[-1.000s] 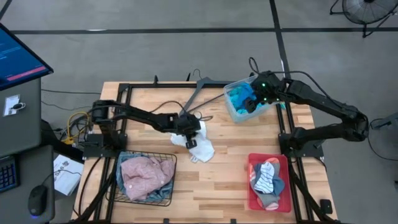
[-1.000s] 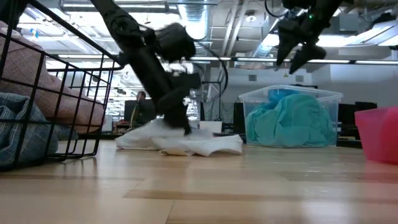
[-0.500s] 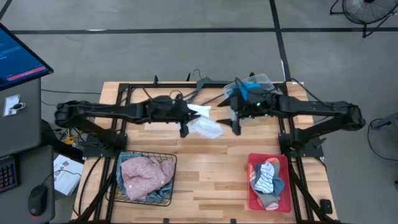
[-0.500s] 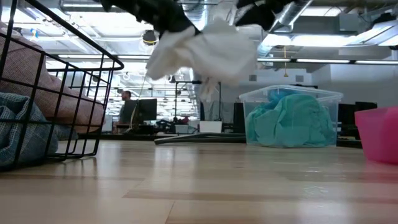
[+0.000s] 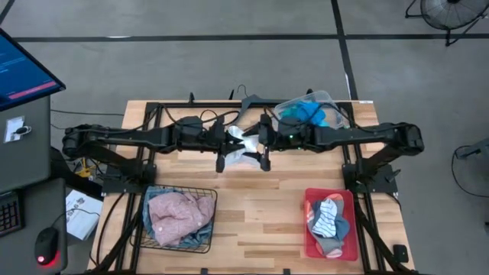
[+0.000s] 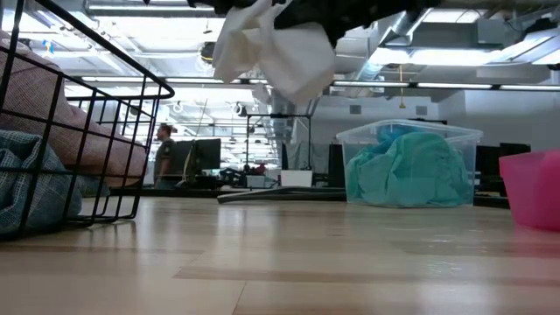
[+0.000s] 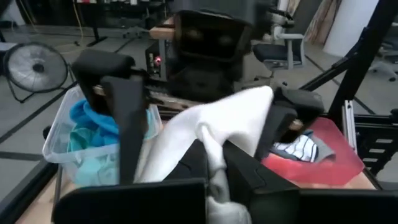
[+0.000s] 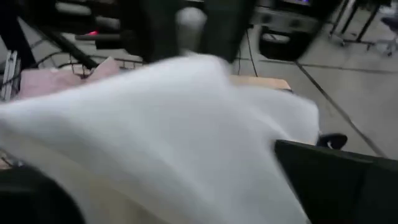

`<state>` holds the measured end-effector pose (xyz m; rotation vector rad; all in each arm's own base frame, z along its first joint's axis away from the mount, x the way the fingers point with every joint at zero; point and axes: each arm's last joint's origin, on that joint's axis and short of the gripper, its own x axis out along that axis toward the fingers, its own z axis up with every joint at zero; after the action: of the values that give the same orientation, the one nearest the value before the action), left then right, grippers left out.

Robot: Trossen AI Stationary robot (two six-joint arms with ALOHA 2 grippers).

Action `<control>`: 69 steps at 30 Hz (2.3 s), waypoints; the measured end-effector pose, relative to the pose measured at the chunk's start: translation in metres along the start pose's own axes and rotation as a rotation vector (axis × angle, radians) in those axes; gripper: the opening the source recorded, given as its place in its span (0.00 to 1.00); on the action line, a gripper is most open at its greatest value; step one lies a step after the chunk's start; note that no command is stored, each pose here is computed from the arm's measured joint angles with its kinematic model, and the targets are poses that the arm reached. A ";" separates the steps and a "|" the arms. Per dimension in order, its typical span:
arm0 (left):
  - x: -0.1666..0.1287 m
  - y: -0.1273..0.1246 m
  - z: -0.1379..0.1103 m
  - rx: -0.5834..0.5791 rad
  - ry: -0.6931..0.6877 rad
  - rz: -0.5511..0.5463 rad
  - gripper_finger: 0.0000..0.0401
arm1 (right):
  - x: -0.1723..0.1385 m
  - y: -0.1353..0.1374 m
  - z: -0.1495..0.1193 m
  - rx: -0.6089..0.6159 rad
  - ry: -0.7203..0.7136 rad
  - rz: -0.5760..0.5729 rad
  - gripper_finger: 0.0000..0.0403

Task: Pick & Place Cloths
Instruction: Put the white towel into the white bin

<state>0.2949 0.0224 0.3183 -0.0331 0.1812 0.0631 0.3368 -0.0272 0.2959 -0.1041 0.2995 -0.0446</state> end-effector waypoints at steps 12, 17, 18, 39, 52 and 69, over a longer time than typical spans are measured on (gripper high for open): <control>0.001 0.003 0.000 0.055 -0.002 0.063 0.08 | -0.007 0.010 0.010 -0.041 0.033 -0.015 0.05; 0.001 0.005 -0.005 0.059 0.057 0.073 0.25 | -0.047 -0.004 0.020 0.018 0.111 -0.278 0.02; 0.001 0.005 -0.008 0.058 0.076 0.074 0.28 | -0.057 -0.008 0.021 0.040 0.132 -0.352 0.02; -0.022 0.005 0.007 0.014 0.036 0.137 0.57 | -0.171 -0.099 -0.041 0.533 0.687 -1.144 0.02; -0.037 0.004 0.017 -0.028 -0.016 0.134 0.57 | -0.101 -0.143 -0.097 0.732 0.909 -0.913 0.02; -0.037 0.004 0.012 -0.036 0.032 0.133 0.57 | -0.047 -0.167 -0.173 0.941 1.083 -0.874 0.11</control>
<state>0.2602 0.0250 0.3372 -0.0580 0.2144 0.1989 0.2357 -0.2070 0.1638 0.7649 1.2608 -1.1222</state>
